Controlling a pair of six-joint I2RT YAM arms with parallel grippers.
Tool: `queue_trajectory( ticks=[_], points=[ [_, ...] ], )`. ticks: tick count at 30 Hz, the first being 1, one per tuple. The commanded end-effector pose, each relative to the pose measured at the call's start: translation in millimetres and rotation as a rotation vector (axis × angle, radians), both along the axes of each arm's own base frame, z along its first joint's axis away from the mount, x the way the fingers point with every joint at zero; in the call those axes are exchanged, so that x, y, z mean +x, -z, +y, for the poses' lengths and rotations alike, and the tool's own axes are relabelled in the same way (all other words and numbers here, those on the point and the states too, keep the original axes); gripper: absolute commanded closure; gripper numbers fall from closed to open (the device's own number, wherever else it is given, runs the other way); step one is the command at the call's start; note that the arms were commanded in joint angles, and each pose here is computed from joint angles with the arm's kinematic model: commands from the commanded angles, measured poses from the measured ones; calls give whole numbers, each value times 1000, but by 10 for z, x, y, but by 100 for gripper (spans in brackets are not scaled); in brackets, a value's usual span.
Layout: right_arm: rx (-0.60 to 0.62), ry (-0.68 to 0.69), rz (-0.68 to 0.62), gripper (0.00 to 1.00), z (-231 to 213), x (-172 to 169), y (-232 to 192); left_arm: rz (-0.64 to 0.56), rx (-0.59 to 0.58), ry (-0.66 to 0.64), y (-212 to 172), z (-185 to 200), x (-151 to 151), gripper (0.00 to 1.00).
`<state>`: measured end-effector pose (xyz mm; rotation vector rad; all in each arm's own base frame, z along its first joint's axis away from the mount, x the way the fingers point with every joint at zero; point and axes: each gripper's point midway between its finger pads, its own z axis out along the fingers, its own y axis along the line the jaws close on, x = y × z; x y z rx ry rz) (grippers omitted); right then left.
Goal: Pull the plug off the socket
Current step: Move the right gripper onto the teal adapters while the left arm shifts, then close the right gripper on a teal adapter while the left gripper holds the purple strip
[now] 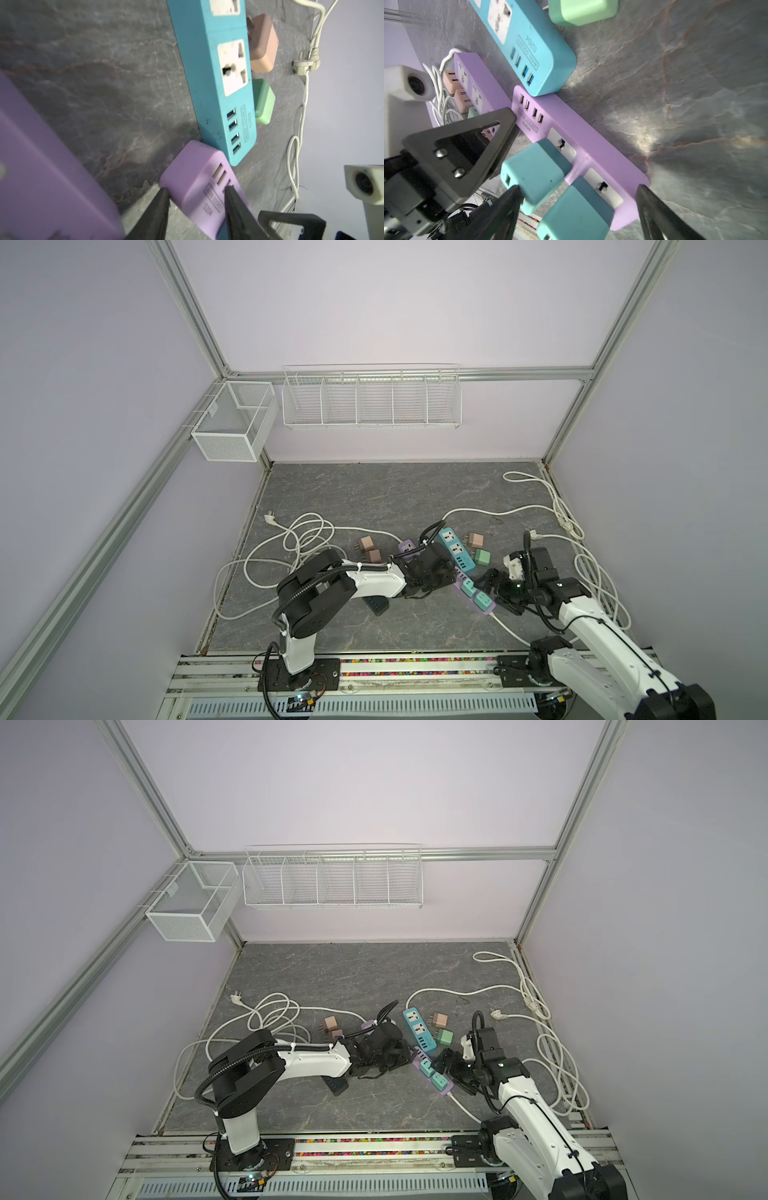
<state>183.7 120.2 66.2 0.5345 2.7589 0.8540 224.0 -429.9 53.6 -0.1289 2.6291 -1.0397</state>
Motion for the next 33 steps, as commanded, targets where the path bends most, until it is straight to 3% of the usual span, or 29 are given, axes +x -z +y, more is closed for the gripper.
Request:
queue_trajectory(
  ticks=[1,12,21,33],
  points=[
    [32,12,5,11,114,51,15,-52,-11,13,-75,-125,112,55],
    [9,-22,-17,11,196,143,-12,-70,-51,-3,-176,1,298,56],
    [-101,-67,15,11,4,-82,-37,-50,-77,27,-287,103,132,56],
    [-56,-76,45,11,-12,-385,-14,44,-101,77,-126,-41,-208,56]
  ],
)
